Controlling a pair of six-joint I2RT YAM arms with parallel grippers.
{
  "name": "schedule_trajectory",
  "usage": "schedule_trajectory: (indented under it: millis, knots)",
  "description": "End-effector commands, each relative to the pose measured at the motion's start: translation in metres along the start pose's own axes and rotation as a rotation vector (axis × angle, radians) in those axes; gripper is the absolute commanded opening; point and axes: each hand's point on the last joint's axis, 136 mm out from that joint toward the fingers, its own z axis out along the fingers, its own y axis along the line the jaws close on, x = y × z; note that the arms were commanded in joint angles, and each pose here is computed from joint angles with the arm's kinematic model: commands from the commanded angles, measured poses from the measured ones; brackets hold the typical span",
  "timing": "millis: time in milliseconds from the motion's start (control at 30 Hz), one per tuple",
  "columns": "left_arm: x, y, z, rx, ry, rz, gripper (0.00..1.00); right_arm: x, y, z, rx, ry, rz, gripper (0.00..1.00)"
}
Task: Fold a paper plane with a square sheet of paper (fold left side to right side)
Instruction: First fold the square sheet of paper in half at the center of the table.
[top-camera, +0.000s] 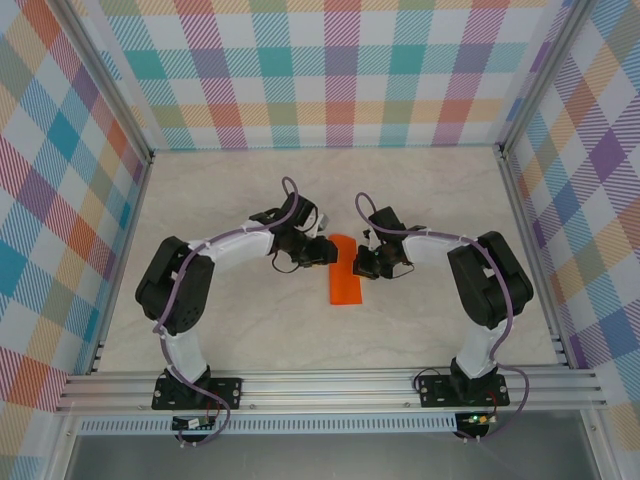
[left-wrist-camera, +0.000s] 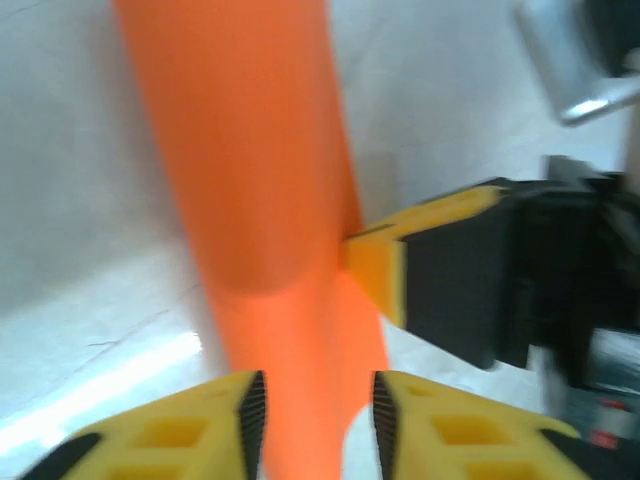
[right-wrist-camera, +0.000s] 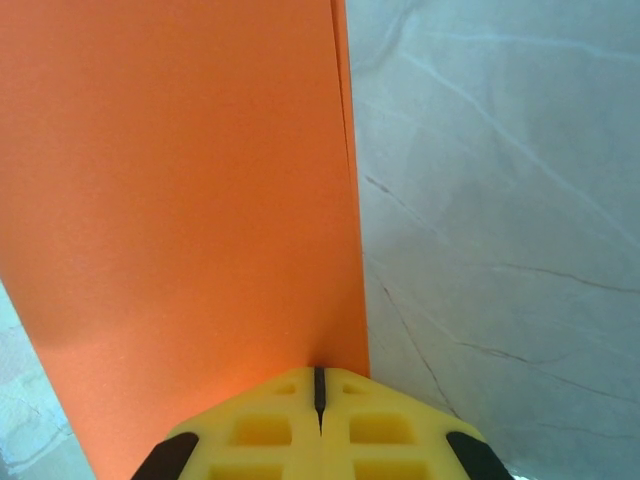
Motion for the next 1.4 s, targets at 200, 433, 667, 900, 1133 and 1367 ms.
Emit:
schedule_trajectory:
  millis: [200,433,667,900,1133,1367]
  knots:
    - [0.009,-0.018,0.033,0.172,0.087,0.013,0.24,0.030,-0.043,0.016,0.181,0.101,0.017,0.02]
    - [0.016,0.015,0.047,0.060,0.106,-0.017,0.23,0.031,-0.045,0.016,0.199,0.110,0.012,0.02]
    - [0.027,0.051,0.053,-0.012,0.127,-0.055,0.22,0.033,-0.051,0.014,0.234,0.117,0.002,0.02]
    - [0.036,0.073,0.054,-0.034,0.135,-0.091,0.22,0.036,-0.053,0.014,0.246,0.127,-0.001,0.02]
    - [0.031,0.075,0.030,-0.015,0.096,-0.093,0.22,0.036,-0.053,0.014,0.245,0.128,-0.001,0.02]
    - [0.014,0.040,0.004,0.110,0.023,-0.045,0.21,0.035,-0.050,0.014,0.241,0.125,-0.008,0.02]
